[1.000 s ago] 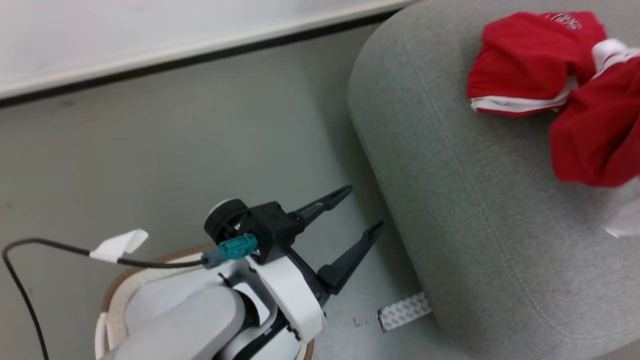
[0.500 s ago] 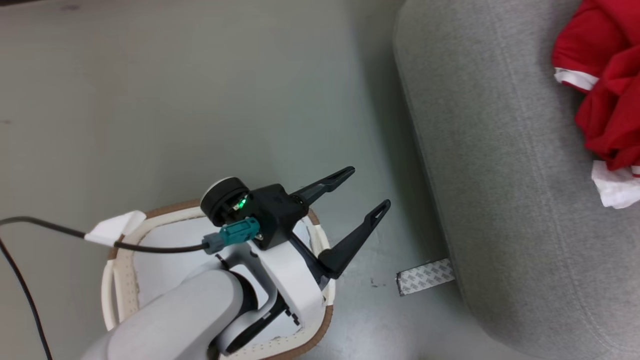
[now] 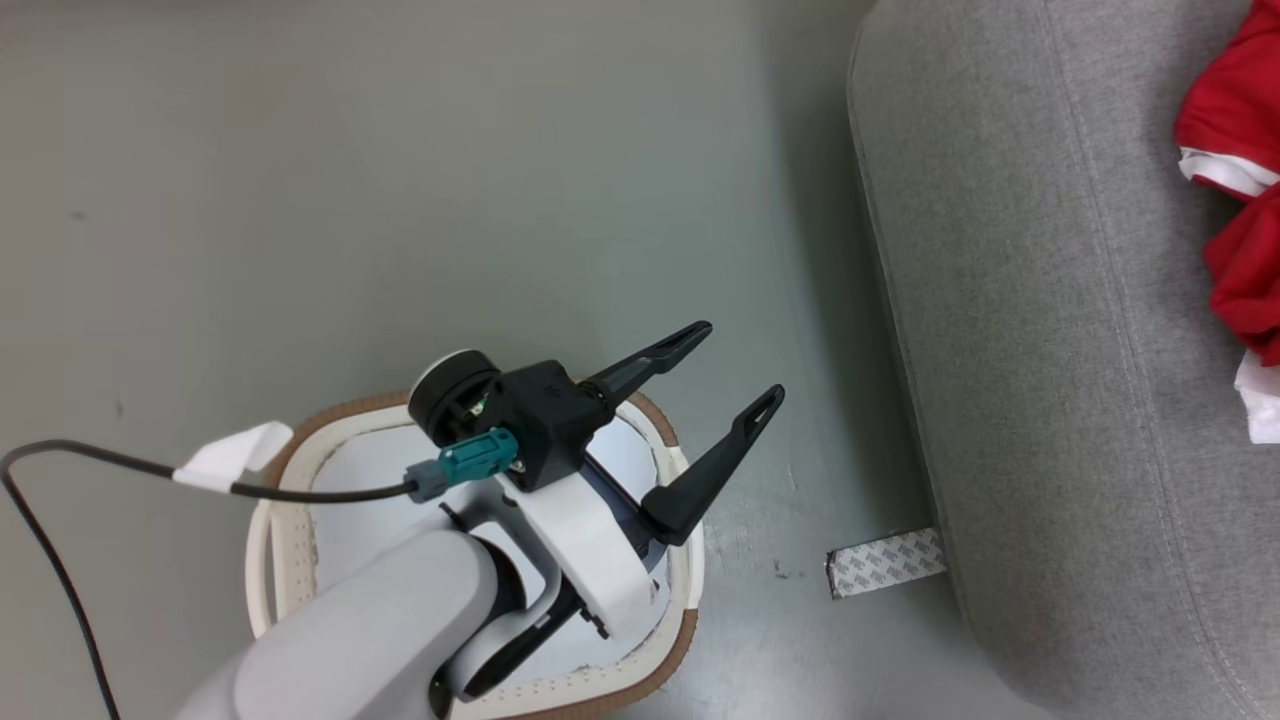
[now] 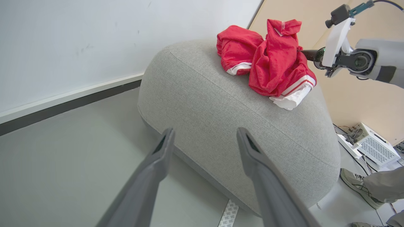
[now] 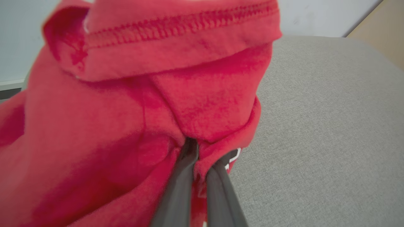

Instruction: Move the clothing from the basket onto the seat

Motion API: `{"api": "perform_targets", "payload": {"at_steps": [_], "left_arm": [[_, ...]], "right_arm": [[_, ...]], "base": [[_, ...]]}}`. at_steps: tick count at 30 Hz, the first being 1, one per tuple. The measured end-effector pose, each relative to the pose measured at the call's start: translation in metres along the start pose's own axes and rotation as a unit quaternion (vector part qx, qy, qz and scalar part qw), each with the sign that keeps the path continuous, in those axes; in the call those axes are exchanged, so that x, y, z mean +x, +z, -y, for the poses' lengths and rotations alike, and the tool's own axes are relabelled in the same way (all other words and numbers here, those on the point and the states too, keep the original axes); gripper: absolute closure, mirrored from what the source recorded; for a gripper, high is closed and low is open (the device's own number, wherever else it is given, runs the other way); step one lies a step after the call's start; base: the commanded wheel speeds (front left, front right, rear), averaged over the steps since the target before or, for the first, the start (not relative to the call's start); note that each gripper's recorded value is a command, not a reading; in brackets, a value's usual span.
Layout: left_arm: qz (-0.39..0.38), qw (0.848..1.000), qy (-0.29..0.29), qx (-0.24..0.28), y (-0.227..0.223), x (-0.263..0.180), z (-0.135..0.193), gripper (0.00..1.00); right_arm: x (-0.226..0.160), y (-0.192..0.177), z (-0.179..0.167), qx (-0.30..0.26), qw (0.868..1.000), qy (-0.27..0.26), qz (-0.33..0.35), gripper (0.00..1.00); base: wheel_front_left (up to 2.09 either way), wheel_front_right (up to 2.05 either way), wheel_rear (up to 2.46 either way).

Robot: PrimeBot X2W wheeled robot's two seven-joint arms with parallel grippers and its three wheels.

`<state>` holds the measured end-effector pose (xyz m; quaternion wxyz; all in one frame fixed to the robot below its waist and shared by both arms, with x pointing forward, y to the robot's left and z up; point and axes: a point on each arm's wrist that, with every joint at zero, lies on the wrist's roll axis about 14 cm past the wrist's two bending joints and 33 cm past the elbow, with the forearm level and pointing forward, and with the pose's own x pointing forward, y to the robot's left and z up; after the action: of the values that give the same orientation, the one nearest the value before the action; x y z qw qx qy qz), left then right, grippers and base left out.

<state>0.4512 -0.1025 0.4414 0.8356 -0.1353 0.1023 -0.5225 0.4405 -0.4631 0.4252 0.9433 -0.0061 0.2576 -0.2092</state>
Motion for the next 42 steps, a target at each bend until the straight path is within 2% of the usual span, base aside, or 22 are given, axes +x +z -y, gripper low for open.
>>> {"api": "perform_targets", "payload": {"at_steps": [1, 2, 3, 10, 15, 19, 26, 30, 35, 38, 42], "left_arm": [[0.001, 1.0, 0.0, 0.001, 0.002, 0.0, 0.001, 0.0], [0.002, 1.0, 0.0, 0.002, 0.003, 0.0, 0.002, 0.0], [0.005, 1.0, 0.0, 0.004, 0.005, 0.0, 0.004, 0.0], [0.024, 1.0, 0.005, 0.02, 0.027, -0.005, 0.016, 0.0], [0.039, 0.999, 0.021, 0.031, 0.043, -0.018, 0.026, 0.0], [0.059, 0.997, 0.044, 0.036, 0.06, -0.032, 0.034, 0.0], [0.102, 0.989, 0.089, 0.063, 0.096, -0.063, 0.05, 0.0], [0.138, 0.978, 0.139, 0.074, 0.122, -0.091, 0.046, 0.0], [0.174, 0.955, 0.222, 0.088, 0.144, -0.14, 0.026, 0.0], [0.196, 0.942, 0.262, 0.078, 0.15, -0.168, 0.02, 0.0], [0.219, 0.92, 0.318, 0.072, 0.155, -0.206, 0.01, 0.0]], "right_arm": [[-0.001, 0.0, 0.0, -0.001, 1.0, 0.001, -0.001, 0.73], [-0.003, 0.0, 0.0, -0.005, 1.0, 0.003, -0.002, 0.21], [-0.005, 0.001, 0.001, -0.009, 1.0, 0.004, -0.001, 0.0], [-0.031, 0.025, 0.017, -0.05, 0.998, 0.008, 0.023, 0.0], [-0.059, 0.072, 0.017, -0.109, 0.99, 0.029, 0.085, 0.0], [-0.09, 0.12, 0.004, -0.129, 0.977, 0.057, 0.158, 0.0], [-0.152, 0.175, -0.04, -0.128, 0.947, 0.127, 0.264, 0.0], [-0.18, 0.19, -0.081, -0.118, 0.927, 0.184, 0.306, 0.0], [-0.207, 0.204, -0.137, -0.087, 0.895, 0.26, 0.351, 0.0], [-0.222, 0.197, -0.173, -0.067, 0.878, 0.31, 0.358, 0.0], [-0.232, 0.181, -0.196, -0.043, 0.865, 0.342, 0.364, 0.0]], "base": [[0.0, 0.0, 0.0], [0.0, 0.0, 0.0], [0.0, 0.0, 0.0], [0.0, 0.0, 0.0], [0.0, 0.0, 0.0], [0.0, 0.0, 0.0], [0.0, 0.0, 0.0], [0.0, 0.0, 0.0], [0.0, 0.0, 0.0], [0.0, 0.0, 0.0], [0.0, 0.0, 0.0]]}}
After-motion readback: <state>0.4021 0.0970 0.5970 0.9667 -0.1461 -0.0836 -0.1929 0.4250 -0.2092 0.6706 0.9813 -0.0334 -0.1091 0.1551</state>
